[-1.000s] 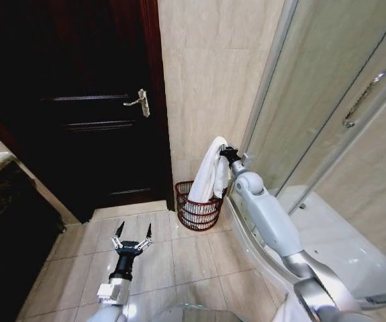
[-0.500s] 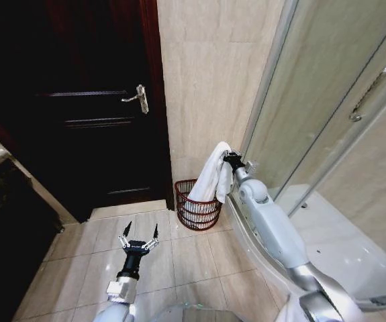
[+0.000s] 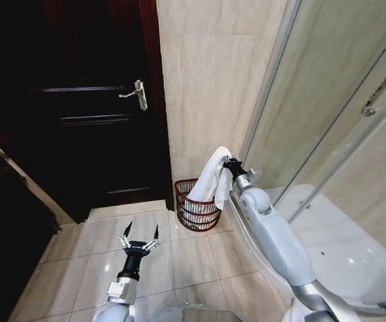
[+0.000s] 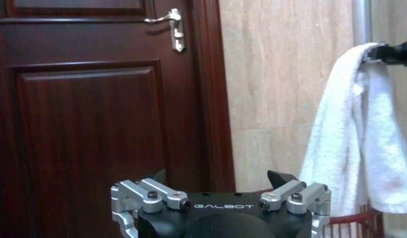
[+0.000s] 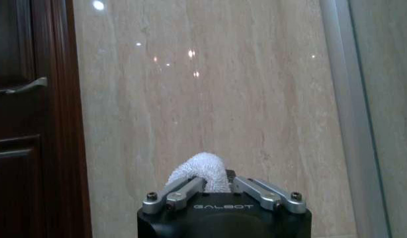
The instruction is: Discard the used towel into the hamper.
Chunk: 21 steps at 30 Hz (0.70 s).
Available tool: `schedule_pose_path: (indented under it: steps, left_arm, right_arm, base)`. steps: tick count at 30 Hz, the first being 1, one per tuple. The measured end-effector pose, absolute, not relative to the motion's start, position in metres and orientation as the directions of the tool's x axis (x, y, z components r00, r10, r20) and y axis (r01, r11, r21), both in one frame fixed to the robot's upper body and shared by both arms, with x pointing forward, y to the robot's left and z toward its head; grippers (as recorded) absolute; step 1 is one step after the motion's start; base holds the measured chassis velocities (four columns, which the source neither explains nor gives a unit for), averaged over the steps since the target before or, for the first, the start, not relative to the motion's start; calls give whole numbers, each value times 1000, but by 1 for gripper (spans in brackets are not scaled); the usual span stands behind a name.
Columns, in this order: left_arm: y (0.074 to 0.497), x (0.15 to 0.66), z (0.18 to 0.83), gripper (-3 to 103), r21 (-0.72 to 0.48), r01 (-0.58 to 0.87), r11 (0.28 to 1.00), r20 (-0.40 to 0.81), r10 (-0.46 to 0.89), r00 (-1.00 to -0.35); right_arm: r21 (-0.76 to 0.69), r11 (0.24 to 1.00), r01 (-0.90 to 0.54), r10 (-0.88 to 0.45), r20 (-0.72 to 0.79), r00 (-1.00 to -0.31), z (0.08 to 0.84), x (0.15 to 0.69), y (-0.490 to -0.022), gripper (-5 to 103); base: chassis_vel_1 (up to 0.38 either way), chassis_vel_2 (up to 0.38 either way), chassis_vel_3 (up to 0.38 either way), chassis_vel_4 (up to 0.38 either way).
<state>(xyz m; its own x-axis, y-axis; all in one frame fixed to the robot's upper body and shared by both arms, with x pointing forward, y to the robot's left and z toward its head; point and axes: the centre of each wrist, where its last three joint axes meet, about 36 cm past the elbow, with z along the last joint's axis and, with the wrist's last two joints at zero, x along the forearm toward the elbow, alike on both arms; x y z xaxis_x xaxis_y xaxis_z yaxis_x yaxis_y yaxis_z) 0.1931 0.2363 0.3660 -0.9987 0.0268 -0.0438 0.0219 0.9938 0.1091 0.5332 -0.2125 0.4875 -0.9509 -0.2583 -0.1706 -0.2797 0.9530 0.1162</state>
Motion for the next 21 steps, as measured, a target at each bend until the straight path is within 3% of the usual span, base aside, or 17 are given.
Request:
schedule_pose_path:
  steps: [21]
  left_arm:
    - [260,187,363,100,97,1,995,-51,6,-999]
  right_arm:
    - [104,950,-295,-276,-166,-947,484,534,-204,4]
  base:
    - [0,0,0,0]
